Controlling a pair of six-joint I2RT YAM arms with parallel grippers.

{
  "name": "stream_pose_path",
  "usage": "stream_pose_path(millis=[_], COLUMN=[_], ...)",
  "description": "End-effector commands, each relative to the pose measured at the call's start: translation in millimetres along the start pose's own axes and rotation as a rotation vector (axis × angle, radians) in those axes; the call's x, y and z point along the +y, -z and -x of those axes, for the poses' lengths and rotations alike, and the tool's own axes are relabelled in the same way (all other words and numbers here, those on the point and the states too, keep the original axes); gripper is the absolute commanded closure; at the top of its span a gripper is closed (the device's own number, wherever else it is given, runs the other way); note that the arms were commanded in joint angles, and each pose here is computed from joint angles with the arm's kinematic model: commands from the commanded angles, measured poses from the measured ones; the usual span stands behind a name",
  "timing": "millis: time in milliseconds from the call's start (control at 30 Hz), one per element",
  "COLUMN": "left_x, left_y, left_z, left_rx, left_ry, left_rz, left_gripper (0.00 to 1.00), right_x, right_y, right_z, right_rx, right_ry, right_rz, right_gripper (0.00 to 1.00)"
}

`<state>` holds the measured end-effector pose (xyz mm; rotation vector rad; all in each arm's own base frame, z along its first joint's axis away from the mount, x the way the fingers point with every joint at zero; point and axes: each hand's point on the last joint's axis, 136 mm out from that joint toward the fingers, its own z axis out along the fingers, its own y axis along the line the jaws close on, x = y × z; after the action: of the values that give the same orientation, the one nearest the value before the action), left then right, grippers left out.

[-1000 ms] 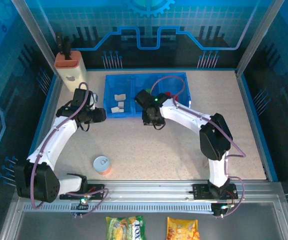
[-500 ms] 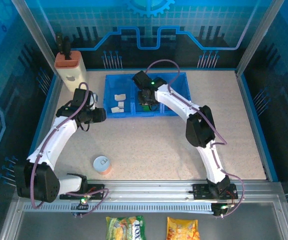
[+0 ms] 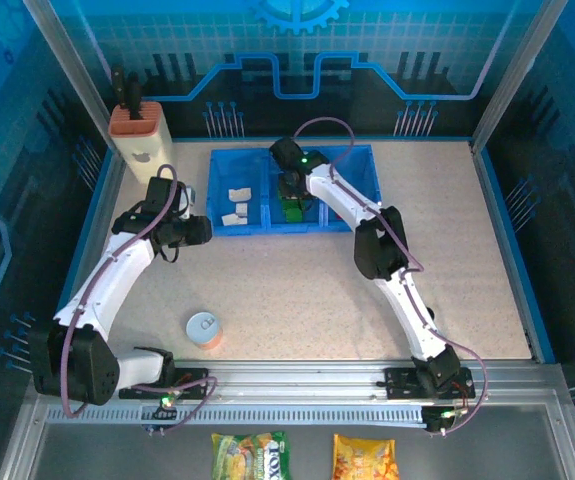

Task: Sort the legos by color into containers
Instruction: Place the lego in the container.

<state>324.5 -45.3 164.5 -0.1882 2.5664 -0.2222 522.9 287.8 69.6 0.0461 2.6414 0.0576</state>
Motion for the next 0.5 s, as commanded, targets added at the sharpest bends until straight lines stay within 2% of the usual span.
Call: stream_pose_path(millis=[0, 267, 467], left_x=[4.6, 5.1, 4.8], left_y=[1.7, 1.1, 0.8], left_z=[0.3, 0.6, -0.1], left_rx=[-0.011, -0.011, -0.008], left_ry=[-0.002, -0.002, 0.000], left_rz=[0.011, 0.014, 0.012], left_gripper=[0.52, 0.52, 0.52], right_x=[-4.4, -4.7, 0.2], right_y=[-6.0, -11.9, 8.4], right_z=[8.4, 6.3, 12.3], right_rx=[-0.013, -0.007, -0.026], right_ry=[-0.001, 0.005, 0.019], right_rz=[0.000, 0.009, 0.025], right_gripper=[0.64, 0.56, 0.52])
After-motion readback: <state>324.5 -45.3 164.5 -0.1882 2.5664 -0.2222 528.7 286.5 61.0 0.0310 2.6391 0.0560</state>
